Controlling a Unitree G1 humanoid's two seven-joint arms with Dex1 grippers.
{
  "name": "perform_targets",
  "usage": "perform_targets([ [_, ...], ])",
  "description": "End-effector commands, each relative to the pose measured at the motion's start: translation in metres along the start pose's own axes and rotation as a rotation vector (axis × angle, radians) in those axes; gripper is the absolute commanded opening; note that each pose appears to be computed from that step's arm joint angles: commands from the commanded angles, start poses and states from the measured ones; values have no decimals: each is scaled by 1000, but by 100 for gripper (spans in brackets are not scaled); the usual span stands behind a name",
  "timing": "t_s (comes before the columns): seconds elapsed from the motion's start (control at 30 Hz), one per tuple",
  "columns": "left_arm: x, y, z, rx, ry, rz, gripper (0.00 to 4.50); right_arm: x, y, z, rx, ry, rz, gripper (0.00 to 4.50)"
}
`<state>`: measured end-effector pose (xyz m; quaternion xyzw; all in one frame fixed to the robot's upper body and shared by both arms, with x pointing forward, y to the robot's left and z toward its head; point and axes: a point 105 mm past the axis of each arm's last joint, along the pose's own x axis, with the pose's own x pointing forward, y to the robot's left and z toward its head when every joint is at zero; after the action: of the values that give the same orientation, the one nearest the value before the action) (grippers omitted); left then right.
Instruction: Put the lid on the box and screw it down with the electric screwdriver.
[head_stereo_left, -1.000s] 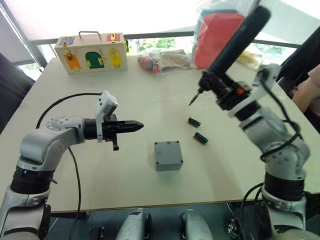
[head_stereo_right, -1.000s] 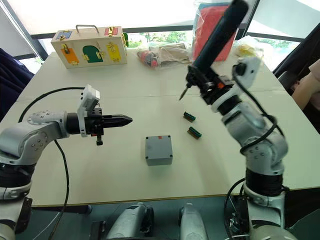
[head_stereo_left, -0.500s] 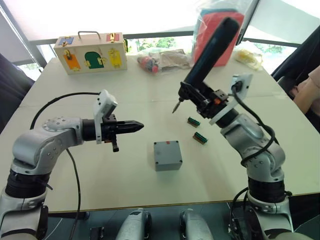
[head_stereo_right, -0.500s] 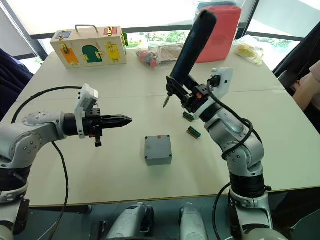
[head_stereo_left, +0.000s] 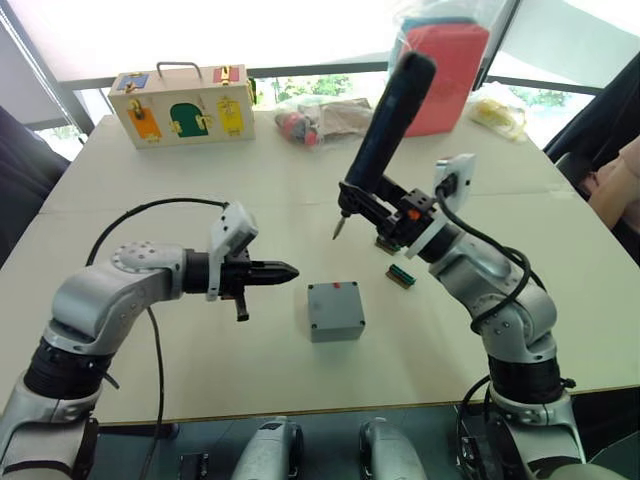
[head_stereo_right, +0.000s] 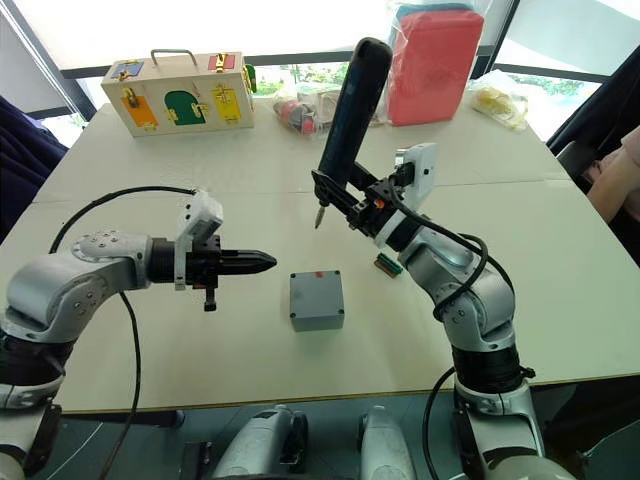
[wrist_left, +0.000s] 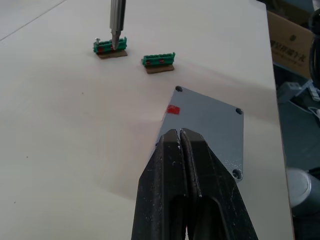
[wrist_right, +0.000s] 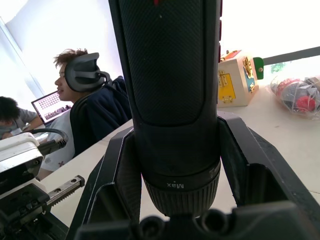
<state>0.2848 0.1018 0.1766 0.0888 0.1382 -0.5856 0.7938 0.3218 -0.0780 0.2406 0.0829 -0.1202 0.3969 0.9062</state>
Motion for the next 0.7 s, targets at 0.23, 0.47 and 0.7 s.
perform_targets([
  [0.23,16,-11,6,123,14,-95,0,-8,10,23,-67,-54,32,179],
  [0.47,23,-15,-9,133,64,-129,0,-16,14,26,-78,-36,48,179],
  [0.7,30,-9,-18,126,81,-131,0,-22,19,25,-77,-11,64,179],
])
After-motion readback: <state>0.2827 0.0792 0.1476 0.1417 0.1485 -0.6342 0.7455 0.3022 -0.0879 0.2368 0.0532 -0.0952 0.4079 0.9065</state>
